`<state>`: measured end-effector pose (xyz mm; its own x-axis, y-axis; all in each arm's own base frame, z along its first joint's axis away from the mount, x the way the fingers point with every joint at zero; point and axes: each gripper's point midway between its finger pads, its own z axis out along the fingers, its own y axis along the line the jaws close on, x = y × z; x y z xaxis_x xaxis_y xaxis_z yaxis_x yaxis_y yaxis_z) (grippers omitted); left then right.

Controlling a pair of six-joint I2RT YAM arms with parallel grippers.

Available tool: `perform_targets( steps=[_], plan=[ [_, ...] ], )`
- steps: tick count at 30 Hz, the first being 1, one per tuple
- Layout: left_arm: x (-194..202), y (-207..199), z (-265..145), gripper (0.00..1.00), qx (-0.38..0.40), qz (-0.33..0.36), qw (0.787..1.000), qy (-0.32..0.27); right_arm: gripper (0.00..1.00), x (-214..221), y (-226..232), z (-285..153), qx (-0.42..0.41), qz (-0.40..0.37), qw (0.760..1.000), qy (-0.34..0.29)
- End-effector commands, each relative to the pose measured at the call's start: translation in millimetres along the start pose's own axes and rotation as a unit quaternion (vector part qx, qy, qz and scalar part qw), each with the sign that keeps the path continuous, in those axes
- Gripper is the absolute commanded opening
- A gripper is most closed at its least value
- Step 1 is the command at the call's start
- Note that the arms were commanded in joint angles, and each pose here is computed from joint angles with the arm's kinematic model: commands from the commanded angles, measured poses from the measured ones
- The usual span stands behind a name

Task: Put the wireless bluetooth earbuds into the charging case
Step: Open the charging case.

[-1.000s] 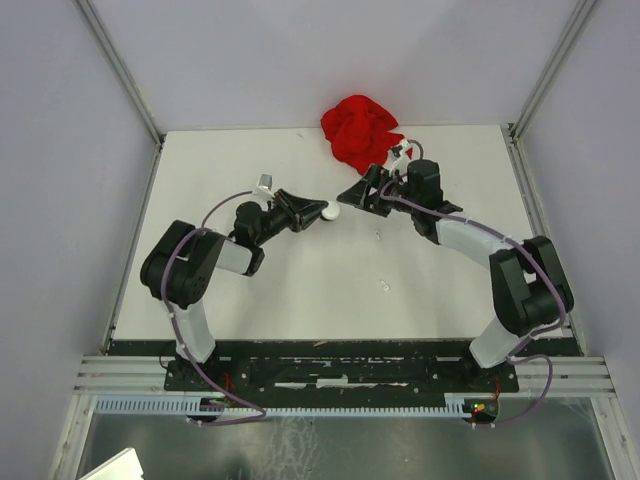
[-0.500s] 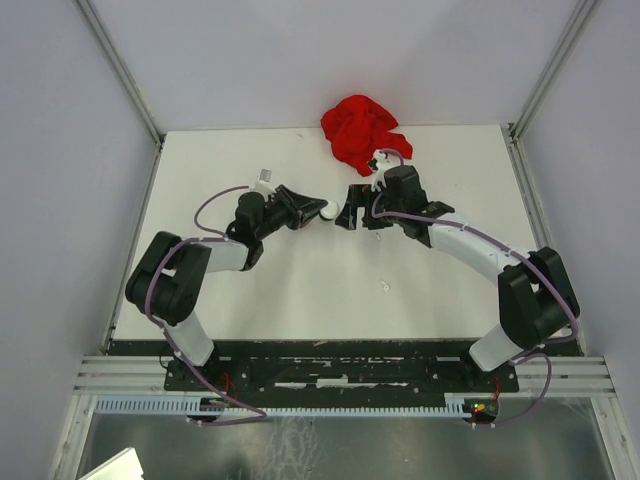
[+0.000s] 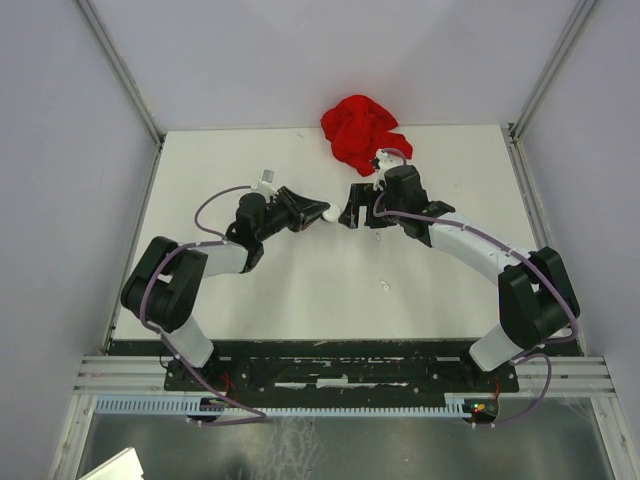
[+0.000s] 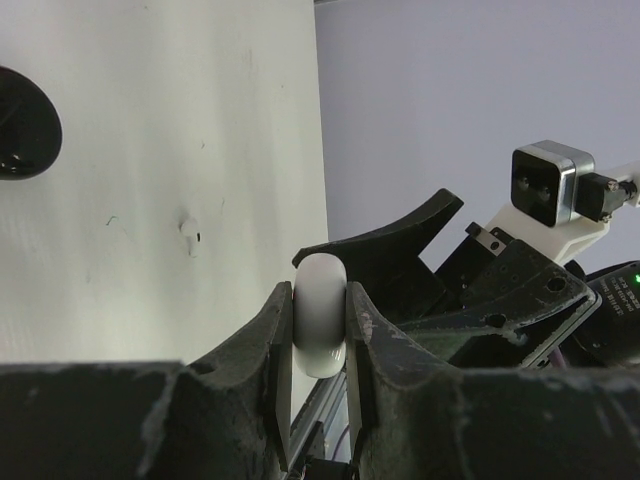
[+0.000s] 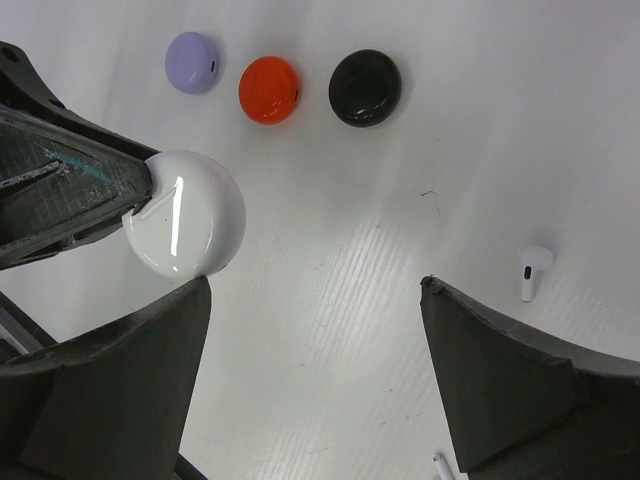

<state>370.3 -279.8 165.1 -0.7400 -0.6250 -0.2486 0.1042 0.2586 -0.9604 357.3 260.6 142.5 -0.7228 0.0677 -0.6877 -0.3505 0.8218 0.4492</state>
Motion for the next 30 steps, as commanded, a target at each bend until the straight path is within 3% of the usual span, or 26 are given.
perform_targets(
  steps=[1,9,19,30],
  plan=[
    [4,-8,-6,0.03,0.005,0.041,0.999,0.003,0.93,-33,15,-5,-0.015,-0.01,0.999,-0.046],
    [8,3,-7,0.03,-0.011,0.043,0.999,0.009,0.93,-39,19,-7,-0.017,-0.012,0.999,-0.049],
    [6,-17,-4,0.03,0.013,0.048,0.999,0.012,0.93,-14,6,16,-0.006,-0.001,1.0,-0.005],
    [6,-34,2,0.03,0.051,0.029,0.998,0.021,0.93,-3,-4,19,0.01,-0.003,1.0,0.004]
  ],
)
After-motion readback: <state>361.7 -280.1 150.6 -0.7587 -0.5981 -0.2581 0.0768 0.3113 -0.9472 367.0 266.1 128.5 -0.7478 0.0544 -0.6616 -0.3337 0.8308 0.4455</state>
